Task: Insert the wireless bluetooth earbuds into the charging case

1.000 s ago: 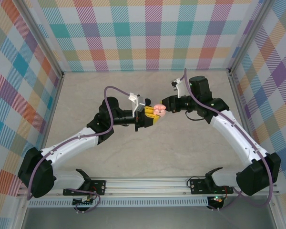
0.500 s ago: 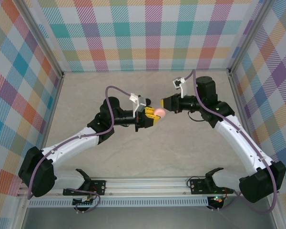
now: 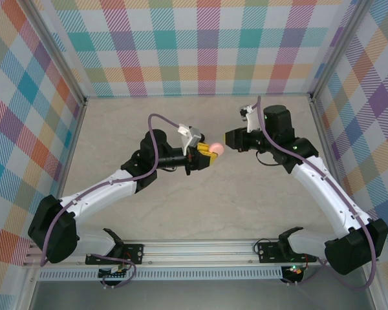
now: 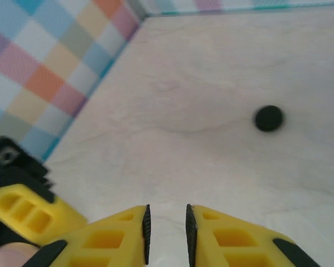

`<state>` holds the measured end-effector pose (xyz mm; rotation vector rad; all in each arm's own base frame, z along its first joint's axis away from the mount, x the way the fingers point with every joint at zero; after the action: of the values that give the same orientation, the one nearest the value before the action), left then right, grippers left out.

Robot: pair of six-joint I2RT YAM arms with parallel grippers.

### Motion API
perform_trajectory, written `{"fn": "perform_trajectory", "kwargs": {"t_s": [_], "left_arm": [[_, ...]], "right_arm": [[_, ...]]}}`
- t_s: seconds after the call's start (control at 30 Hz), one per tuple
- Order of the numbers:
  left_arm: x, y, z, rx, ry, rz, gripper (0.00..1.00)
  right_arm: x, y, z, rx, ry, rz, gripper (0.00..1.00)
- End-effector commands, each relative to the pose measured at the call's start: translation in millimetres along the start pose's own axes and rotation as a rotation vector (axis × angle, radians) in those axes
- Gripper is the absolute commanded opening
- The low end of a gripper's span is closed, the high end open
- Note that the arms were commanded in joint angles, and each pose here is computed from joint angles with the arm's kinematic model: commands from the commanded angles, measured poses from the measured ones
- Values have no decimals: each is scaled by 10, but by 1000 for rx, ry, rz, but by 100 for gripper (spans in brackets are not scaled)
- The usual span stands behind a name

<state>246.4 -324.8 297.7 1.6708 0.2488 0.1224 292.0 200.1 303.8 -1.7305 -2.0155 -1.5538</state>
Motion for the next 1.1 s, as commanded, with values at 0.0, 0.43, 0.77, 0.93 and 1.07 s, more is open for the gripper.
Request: {"fn": "perform_trajectory", "kwargs": {"t_s": [0.0, 0.43, 0.77, 0.93, 1.07], "left_arm": [[281, -58, 19, 44, 121, -104, 26], [1078, -902, -41, 287, 460, -514, 30], [1321, -1502, 13, 427, 508, -750, 30], [1414, -1712, 34, 439, 528, -802, 29], [1416, -1859, 6, 474, 546, -813, 29]], "right_arm": [[-345, 123, -168, -74, -267, 39, 27], [-532, -36, -208, -44, -358, 88, 29], [-562, -120, -212, -28, -360, 107, 30], [-579, -168, -208, -18, -359, 119, 30], [-610, -217, -211, -7, -369, 128, 30]]}}
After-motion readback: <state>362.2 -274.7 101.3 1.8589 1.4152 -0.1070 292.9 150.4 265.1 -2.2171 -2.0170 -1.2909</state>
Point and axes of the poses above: each hand's point on the last joint's axis, 136 mm out from that joint toward the fingers, its own z axis out along the fingers, its own x axis along the line the jaws close on, y = z × x, the point moved 2 cm from there along -z, back along the fingers, and after that the axes turned 13 degrees about z, right-handed, at the moved point
